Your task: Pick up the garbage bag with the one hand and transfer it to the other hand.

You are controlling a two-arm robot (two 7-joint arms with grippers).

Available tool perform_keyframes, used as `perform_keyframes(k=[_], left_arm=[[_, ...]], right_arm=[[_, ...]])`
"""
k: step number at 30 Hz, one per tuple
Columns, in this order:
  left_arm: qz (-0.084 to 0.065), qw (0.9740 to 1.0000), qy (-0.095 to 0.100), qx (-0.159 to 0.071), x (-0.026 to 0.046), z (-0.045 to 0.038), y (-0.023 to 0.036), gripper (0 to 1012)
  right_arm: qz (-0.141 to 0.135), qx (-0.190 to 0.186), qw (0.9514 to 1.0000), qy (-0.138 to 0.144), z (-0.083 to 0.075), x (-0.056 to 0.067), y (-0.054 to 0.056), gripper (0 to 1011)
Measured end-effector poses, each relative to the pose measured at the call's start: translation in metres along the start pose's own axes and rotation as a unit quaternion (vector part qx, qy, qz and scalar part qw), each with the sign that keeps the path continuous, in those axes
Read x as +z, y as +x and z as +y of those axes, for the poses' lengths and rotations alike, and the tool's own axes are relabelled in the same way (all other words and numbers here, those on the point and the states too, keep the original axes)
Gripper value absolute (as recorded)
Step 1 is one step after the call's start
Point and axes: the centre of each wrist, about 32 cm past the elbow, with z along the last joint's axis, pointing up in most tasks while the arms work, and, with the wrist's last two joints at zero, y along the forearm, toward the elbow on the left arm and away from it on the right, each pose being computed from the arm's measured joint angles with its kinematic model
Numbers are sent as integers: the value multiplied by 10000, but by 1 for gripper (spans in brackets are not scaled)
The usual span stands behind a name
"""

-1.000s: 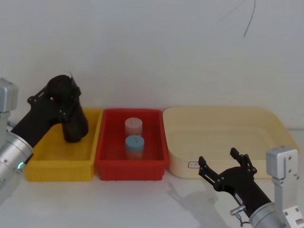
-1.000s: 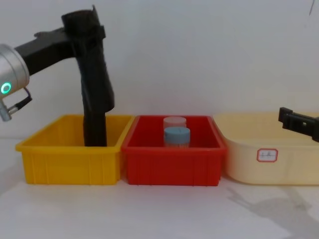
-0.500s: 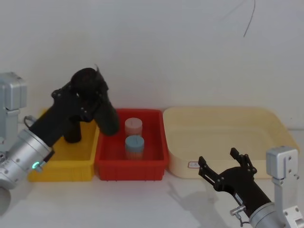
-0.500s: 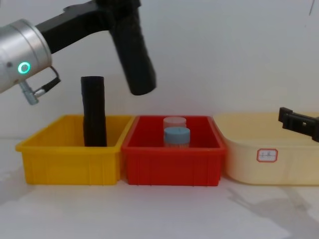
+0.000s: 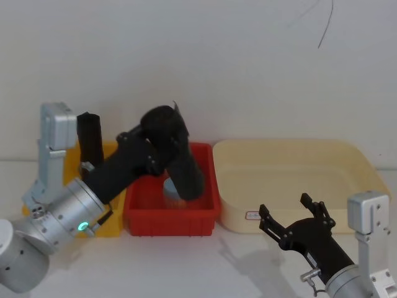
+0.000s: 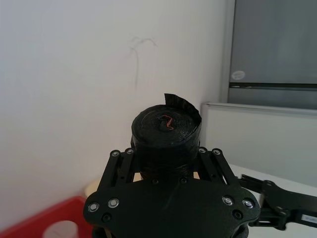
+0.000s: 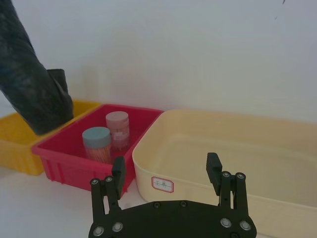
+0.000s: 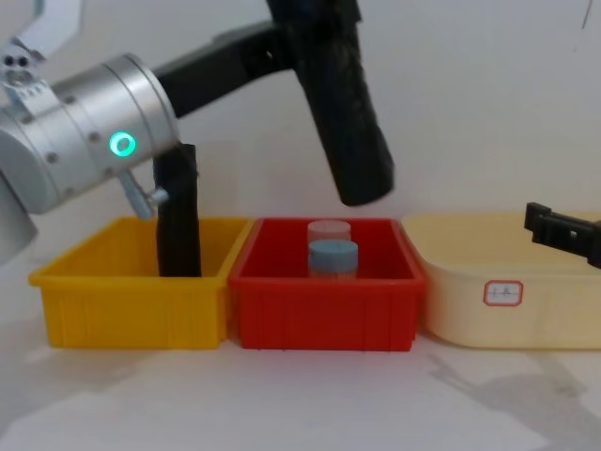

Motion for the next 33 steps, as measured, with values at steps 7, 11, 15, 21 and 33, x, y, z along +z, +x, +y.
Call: perform_keyframes(k=[7, 11, 15, 21, 33], left_arm=[[268, 9995, 141, -54, -145, -82, -27, 490], [320, 9993, 182, -22, -179, -97, -21, 490], [369, 9990, 232, 11, -217, -112, -12, 490], [428, 9986, 293, 44, -261, -130, -1, 490], [472, 9983, 344, 72, -295, -142, 9, 490]], right_arm=[[0, 0, 10000, 0, 0, 0, 0, 1000], [0, 0, 10000, 0, 0, 0, 0, 999], [0, 0, 10000, 0, 0, 0, 0, 1000], [-64, 53, 10000, -8, 3, 13, 7, 1000], [-484, 646, 9967, -58, 75, 165, 43, 1000]])
